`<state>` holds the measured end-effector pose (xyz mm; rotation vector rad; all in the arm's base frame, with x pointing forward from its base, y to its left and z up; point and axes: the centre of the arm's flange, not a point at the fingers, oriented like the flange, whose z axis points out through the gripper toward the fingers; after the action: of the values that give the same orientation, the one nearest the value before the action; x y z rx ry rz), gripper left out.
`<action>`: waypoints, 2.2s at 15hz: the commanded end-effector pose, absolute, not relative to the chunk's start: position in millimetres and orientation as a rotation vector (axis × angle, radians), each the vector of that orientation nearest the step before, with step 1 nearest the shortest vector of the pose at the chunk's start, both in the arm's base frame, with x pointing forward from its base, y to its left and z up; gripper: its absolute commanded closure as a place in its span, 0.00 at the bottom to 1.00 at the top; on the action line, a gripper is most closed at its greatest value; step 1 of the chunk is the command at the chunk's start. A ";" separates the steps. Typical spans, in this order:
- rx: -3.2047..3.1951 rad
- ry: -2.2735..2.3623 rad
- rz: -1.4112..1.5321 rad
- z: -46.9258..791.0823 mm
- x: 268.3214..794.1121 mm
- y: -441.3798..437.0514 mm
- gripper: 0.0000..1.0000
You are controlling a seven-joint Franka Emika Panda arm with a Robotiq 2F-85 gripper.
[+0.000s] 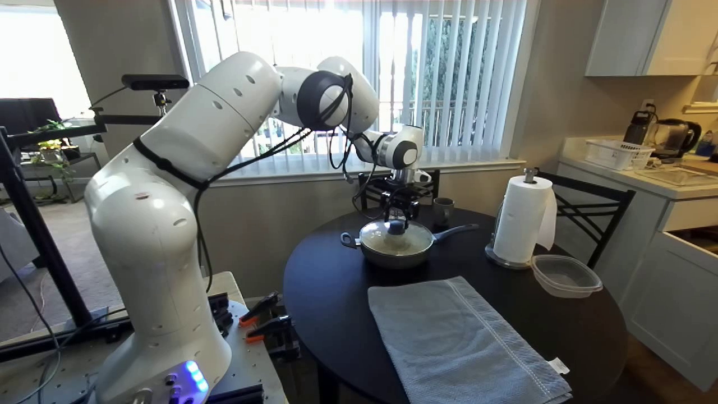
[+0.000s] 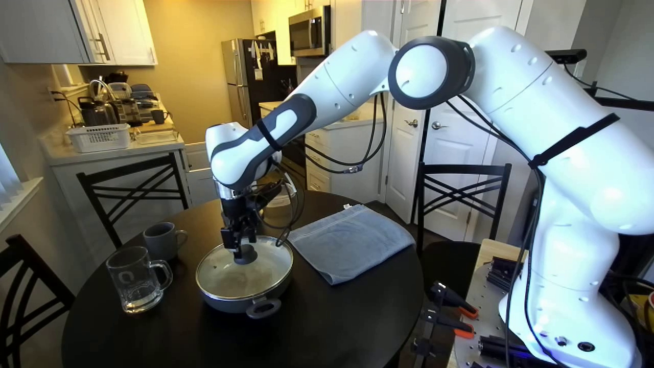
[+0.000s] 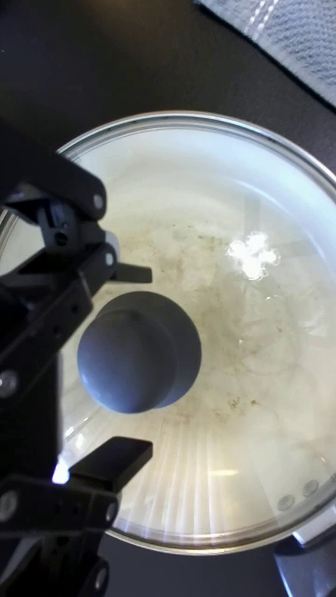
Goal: Put the glass lid on the blue towel.
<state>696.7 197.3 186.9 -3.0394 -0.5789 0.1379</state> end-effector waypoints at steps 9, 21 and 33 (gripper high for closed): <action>-2.980 -0.614 0.170 188.6 701.4 190.7 0.68; -2.962 -0.646 0.191 181.1 705.6 190.3 0.63; -2.982 -0.650 0.148 227.1 690.0 199.8 0.68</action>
<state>702.2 198.6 187.8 -2.9973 -0.6293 0.1765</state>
